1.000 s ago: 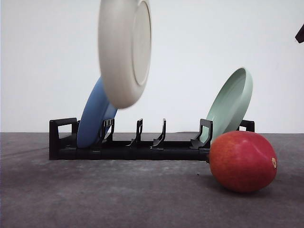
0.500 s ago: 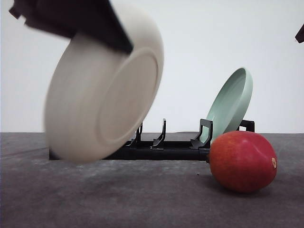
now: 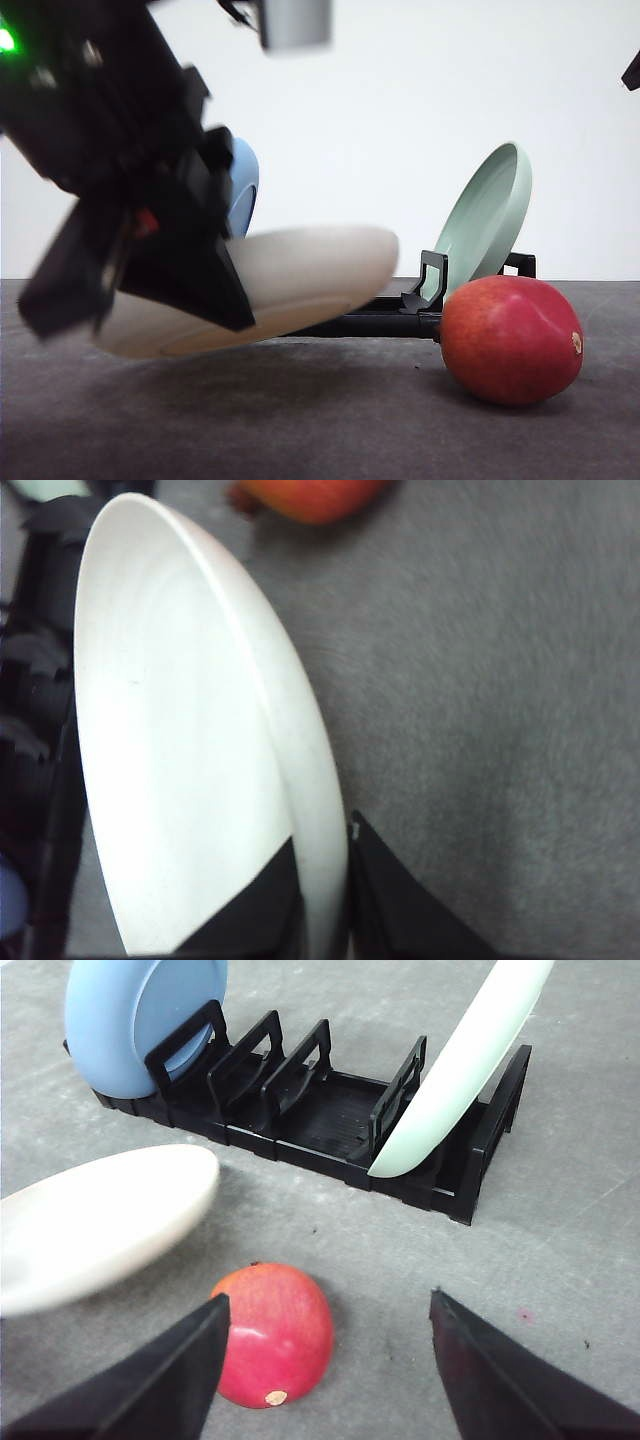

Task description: Place pomegranate in white plate

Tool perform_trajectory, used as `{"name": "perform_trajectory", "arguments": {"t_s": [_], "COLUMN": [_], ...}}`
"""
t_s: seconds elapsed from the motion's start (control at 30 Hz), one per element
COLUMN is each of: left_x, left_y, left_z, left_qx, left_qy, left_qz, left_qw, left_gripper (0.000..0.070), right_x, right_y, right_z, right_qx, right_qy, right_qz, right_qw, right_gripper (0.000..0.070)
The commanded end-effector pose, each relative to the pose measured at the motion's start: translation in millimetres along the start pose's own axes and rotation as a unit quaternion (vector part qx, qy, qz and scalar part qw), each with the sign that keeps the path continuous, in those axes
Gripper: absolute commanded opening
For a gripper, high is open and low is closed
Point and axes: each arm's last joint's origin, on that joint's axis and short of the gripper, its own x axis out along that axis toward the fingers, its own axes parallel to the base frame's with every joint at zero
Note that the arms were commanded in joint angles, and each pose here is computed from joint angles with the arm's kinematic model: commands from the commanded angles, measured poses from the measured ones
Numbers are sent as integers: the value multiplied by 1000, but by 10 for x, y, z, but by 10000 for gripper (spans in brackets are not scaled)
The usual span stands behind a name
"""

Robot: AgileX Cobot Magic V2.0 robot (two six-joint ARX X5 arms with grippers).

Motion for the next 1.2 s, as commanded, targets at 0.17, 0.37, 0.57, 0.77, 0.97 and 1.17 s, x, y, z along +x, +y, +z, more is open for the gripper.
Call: {"name": "perform_trajectory", "arguments": {"t_s": [0.17, 0.37, 0.57, 0.77, 0.97, 1.17], "left_x": [174, 288, 301, 299, 296, 259], "left_y": [-62, -112, -122, -130, -141, -93], "left_z": [190, 213, 207, 189, 164, 221], "left_qx": [94, 113, 115, 119, 117, 33], "left_qy": [22, 42, 46, 54, 65, 62], "left_qz": [8, 1, -1, -6, -13, -11], "left_qw": [995, 993, 992, 991, 991, 997], "left_gripper": [4, 4, 26, 31, 239, 367], "right_x": [-27, -27, -27, -27, -27, -27], "right_y": [16, 16, 16, 16, 16, 16], "right_z": [56, 56, 56, 56, 56, 56], "right_qx": [-8, -8, -8, -8, -8, -8], "right_qy": [-12, -12, -12, -12, -12, -12], "right_qz": [3, 3, 3, 3, 3, 3], "right_qw": [1000, 1000, 1000, 1000, 1000, 1000], "right_gripper": [400, 400, 400, 400, 400, 400]}}
